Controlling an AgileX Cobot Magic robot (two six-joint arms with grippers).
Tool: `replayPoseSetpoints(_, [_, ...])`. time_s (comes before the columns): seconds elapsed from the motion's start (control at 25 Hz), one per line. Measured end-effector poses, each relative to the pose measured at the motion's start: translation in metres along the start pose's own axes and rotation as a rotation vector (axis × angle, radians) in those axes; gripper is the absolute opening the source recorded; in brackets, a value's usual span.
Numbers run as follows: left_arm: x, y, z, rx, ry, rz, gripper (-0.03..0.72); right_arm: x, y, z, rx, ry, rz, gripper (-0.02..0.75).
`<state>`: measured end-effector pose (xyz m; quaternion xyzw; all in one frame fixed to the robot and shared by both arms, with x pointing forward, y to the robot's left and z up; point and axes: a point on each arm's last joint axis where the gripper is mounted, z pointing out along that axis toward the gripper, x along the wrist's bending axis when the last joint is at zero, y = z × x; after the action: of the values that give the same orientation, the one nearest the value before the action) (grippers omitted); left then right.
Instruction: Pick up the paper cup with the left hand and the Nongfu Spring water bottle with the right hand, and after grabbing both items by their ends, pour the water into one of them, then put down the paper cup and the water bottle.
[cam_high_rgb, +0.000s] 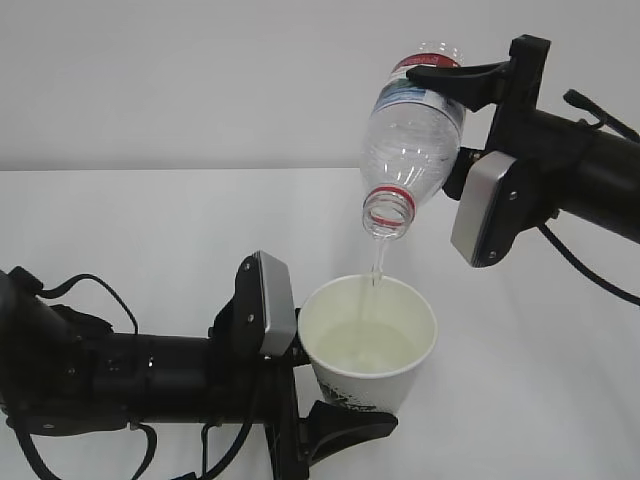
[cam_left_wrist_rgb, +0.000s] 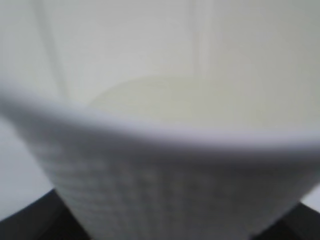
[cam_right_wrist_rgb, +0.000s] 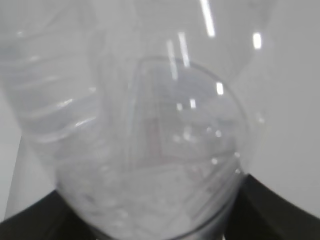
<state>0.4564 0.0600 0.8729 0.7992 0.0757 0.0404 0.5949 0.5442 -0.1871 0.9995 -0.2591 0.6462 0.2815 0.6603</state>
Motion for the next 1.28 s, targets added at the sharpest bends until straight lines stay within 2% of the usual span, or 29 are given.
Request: replayPoseSetpoints(1.28, [0.0006,0.0001,0.0,-0.001,0.007,-0.004,0.546,-0.0005,-0.0001,0.0002,-0.001,-0.003,-0.001,0.476])
